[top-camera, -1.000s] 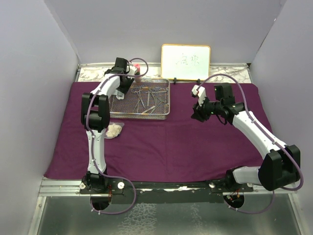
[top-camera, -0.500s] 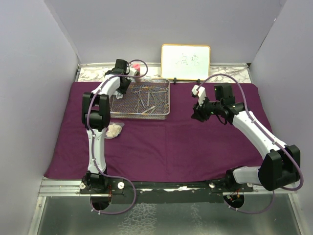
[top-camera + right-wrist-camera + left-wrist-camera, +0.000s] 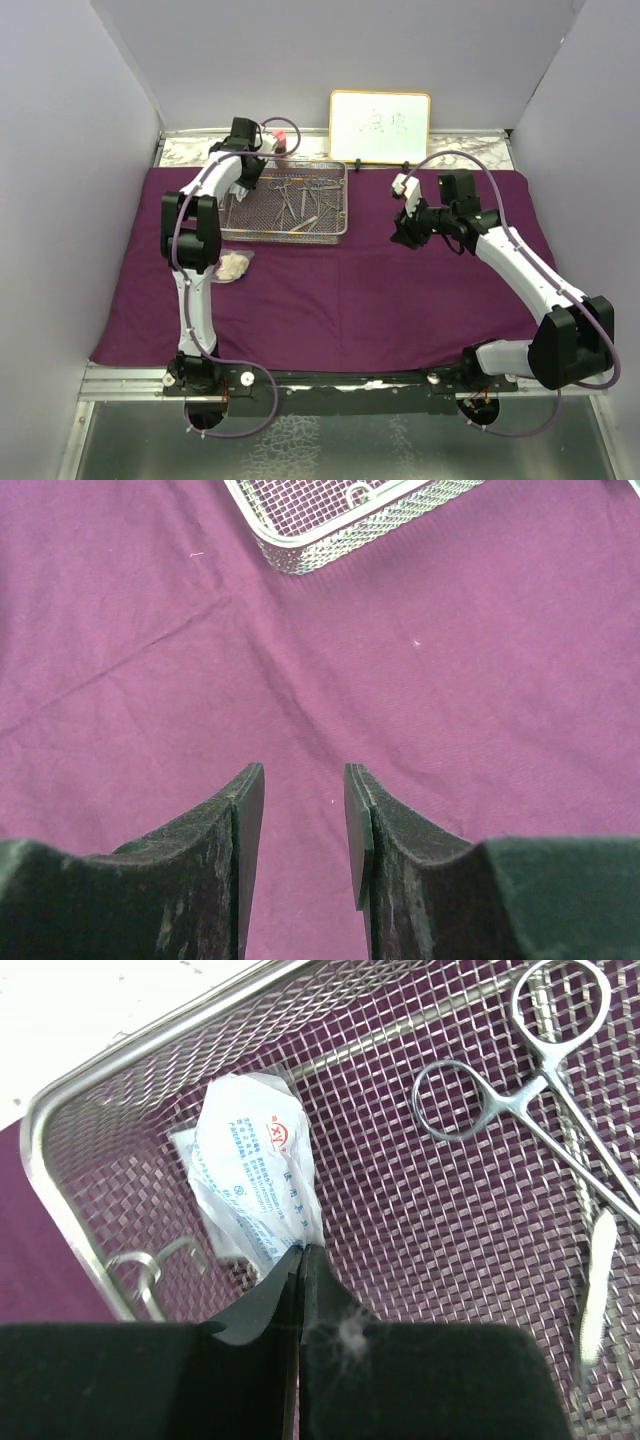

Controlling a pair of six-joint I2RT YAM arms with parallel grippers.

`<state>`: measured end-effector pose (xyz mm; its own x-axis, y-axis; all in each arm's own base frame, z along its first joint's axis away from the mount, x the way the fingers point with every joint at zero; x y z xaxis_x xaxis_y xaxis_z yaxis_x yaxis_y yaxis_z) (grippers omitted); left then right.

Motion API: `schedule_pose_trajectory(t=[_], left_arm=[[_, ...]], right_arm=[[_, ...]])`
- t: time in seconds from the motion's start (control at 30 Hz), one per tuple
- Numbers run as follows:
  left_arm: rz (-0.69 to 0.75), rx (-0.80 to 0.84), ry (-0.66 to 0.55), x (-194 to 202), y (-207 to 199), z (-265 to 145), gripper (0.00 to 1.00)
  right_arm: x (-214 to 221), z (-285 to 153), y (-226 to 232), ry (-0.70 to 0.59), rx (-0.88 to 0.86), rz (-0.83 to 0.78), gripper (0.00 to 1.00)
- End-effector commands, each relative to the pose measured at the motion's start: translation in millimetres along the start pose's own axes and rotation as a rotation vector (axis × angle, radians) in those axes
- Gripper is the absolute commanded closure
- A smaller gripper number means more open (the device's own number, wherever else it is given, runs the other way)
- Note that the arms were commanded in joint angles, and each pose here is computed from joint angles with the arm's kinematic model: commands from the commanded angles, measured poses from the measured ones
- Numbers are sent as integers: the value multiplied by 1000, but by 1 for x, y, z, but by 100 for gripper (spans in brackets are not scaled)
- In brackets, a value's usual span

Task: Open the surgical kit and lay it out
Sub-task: Pick up the medical item from the container, then place the medical item in the surgical kit.

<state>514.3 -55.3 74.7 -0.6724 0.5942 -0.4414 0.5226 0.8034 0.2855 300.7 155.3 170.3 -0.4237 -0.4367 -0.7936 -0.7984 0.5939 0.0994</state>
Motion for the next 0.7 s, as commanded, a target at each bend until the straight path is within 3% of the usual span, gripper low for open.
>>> schedule_pose_trajectory(t=[0.0, 0.17, 0.67], left_arm=[[-8, -16, -131, -26, 11, -67, 100], [-2, -16, -149, -11, 3, -110, 100], [-4, -144, 126, 167, -35, -195, 100]], right_arm=[[2, -1, 0, -2, 0, -5, 61], [0, -3, 1, -8, -2, -9, 61], [-3, -5, 3, -18, -6, -14, 61]])
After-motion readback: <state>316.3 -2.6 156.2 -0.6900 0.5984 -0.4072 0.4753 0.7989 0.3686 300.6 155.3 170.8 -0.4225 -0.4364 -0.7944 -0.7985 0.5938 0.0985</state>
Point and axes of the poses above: each gripper's point midway between its finger pads, its own z axis out along the fingers, its own y axis along the line the jaws close on, x = y × z, the point moved 2 cm from there along -z, back along the fingers, and after that the axes turned 10 degrees about z, right-handed, at the moved point
